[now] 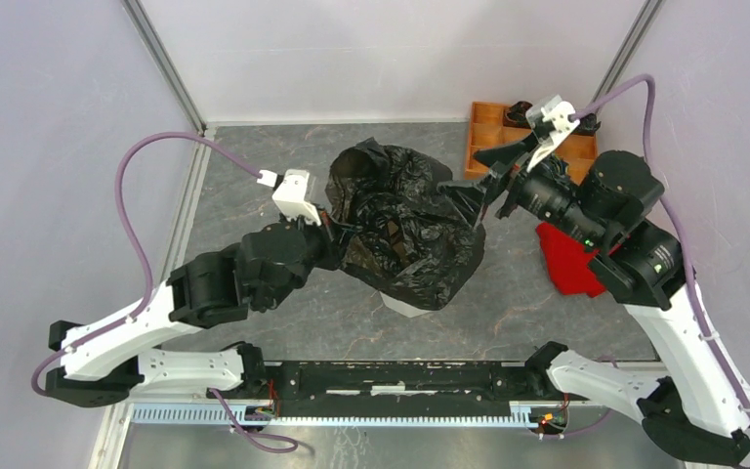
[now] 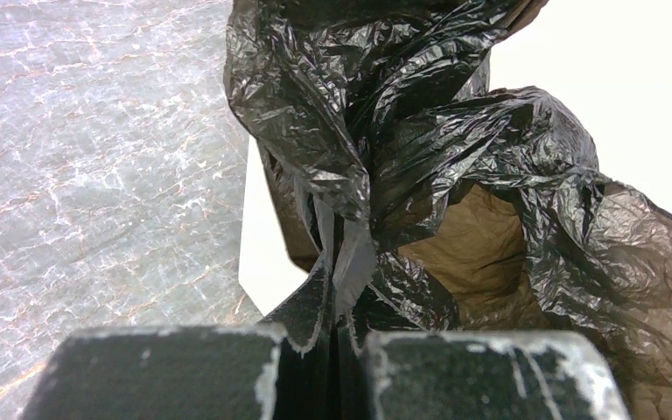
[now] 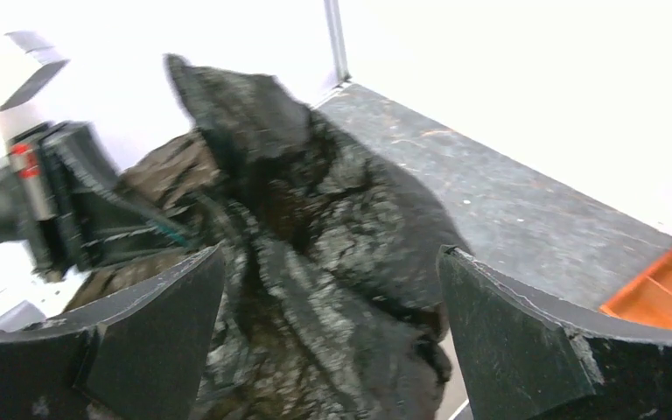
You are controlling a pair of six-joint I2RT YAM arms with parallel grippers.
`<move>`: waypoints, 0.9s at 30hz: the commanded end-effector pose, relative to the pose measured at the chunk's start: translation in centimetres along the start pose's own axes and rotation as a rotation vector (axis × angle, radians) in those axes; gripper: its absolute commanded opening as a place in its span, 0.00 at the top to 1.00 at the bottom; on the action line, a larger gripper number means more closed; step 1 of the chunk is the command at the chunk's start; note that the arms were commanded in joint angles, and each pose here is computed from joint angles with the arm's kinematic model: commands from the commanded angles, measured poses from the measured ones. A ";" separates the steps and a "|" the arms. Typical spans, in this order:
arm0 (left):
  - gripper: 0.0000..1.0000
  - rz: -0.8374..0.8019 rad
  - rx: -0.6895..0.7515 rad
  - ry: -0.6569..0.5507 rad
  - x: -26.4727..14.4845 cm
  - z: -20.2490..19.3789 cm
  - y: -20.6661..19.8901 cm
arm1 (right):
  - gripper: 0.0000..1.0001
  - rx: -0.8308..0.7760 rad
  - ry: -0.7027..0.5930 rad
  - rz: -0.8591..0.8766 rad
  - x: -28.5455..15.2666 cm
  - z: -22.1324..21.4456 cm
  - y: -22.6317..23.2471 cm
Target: Put the trash bags into the trash bin
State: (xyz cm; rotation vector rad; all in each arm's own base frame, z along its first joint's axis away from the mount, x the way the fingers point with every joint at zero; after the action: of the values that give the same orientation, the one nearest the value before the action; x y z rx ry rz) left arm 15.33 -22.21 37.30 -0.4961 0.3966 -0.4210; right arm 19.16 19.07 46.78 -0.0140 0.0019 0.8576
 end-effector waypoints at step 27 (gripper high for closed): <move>0.98 -0.338 -0.134 -0.132 -3.0 6.0 -5.8 | 0.54 0.094 0.335 0.211 7.1 -13.1 1.4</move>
State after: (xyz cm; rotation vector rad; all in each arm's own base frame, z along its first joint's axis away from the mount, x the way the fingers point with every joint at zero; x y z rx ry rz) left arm 13.35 -23.40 40.07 -0.5500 0.3392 -0.6797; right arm 24.29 25.64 34.06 -0.0426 0.3509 0.9983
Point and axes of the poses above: each gripper's point midway between its finger pads, its own x axis out along the fingers, its own y axis along the line the jaws close on, z = x × y, the point moved 3 cm from there along -x, back along the fingers, and after that the axes turned 10 degrees about -x, right-handed, at the moved point
